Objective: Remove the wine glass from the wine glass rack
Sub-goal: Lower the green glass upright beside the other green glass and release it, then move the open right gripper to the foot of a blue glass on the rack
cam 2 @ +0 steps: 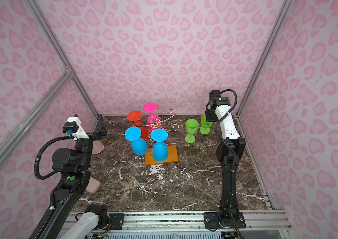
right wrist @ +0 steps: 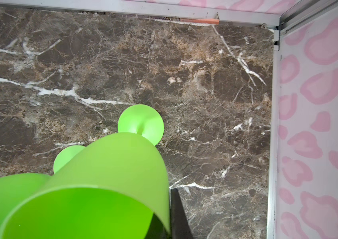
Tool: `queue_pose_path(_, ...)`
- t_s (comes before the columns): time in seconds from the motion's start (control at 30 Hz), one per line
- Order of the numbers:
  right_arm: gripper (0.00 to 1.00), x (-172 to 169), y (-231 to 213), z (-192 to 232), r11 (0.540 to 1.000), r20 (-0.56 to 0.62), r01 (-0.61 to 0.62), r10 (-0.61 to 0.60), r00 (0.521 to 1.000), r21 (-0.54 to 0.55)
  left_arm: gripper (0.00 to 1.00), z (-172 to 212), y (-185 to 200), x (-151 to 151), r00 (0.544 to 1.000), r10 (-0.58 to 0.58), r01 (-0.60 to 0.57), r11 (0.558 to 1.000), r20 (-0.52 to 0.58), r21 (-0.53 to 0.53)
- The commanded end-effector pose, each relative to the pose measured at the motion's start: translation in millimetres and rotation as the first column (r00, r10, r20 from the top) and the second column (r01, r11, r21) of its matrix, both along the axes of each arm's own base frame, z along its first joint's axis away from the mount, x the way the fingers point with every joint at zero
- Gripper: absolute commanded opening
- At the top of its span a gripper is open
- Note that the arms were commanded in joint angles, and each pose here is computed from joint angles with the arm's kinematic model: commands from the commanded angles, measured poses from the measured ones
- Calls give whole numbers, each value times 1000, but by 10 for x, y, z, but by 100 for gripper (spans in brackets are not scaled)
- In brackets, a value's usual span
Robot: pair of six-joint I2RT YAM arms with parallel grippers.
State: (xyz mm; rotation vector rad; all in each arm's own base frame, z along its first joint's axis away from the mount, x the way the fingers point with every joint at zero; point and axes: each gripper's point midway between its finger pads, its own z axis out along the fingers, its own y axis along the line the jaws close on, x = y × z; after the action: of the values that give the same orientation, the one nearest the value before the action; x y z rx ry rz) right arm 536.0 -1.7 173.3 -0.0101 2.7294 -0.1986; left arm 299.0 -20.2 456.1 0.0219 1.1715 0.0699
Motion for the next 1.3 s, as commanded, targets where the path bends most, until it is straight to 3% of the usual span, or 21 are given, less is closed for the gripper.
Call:
queue_pose_path(0.0, 0, 29, -11, -78, 1000, -10, -2, 2, 1000, -2, 97, 71, 6, -31, 999, -1, 1, 1000, 32, -3)
queue_pose_path(0.23, 3, 28, -4, -128, 1000, -21, -2, 2, 1000, -1, 97, 62, 12, -22, 1000, 1, -1, 1000, 25, -1)
queue_pose_path(0.4, 18, 37, -4, -140, 1000, -21, 0, 0, 1000, 1, 97, 47, 13, -14, 1000, 1, -1, 1000, 20, -1)
queue_pose_path(0.67, 32, 51, 19, -33, 1000, 8, 3, -3, 1000, 22, 97, 46, 19, -20, 1000, 1, 0, 1000, 20, -3)
queue_pose_path(1.0, 39, 93, 18, 565, 993, 170, 43, -61, 984, 106, 97, 22, 36, -14, 1000, 0, 1, 1000, 13, -23)
queue_pose_path(1.27, 42, -103, 359, 1492, 934, 405, -75, -78, 911, 349, 97, 6, 70, -10, 1000, -2, 3, 998, 6, -65)
